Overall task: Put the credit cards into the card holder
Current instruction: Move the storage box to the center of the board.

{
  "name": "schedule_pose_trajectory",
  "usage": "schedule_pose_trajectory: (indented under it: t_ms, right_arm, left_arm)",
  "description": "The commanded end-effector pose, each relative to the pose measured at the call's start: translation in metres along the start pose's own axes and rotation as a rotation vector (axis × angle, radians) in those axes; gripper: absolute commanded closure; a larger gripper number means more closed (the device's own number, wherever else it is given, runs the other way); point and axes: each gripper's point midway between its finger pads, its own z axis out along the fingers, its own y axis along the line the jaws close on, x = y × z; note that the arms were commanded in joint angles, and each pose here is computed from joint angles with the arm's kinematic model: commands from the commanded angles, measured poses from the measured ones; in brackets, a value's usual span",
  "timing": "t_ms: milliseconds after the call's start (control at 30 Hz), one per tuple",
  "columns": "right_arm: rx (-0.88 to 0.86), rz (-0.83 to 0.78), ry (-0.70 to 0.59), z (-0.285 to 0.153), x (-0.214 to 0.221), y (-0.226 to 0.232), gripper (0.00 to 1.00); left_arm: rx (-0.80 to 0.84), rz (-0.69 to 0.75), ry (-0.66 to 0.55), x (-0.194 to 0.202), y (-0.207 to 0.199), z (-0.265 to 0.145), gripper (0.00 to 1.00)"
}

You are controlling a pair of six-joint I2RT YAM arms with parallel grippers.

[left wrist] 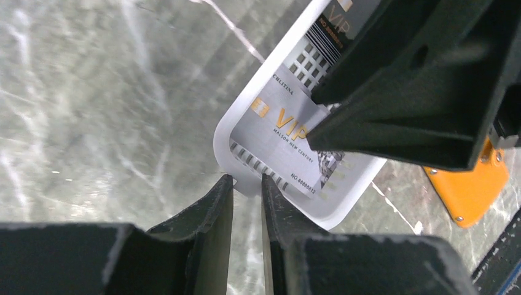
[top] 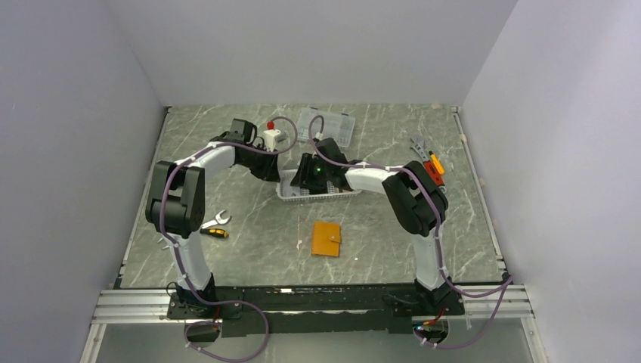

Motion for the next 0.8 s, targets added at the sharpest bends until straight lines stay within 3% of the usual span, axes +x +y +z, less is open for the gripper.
schedule_pose_trajectory:
  t_ms: [0, 167, 767]
  right_arm:
    - [-0.009, -0.009, -0.012, -0.016, 0.004, 0.002, 0.56]
    - [-0.013, -0.005, -0.013, -0.031, 0.012, 0.001, 0.56]
    - [-0.038, -0.02, -0.004, -0.066, 0.032, 0.021, 0.58]
  left_arm:
    - [0.128, 0.035, 0.081, 0.027, -0.057, 0.005, 0.78]
    - [0.164, 0.035, 0.094, 0.039, -0.079, 0.002, 0.79]
    - [0.119, -0.001, 0.062, 0.038, -0.074, 0.004, 0.81]
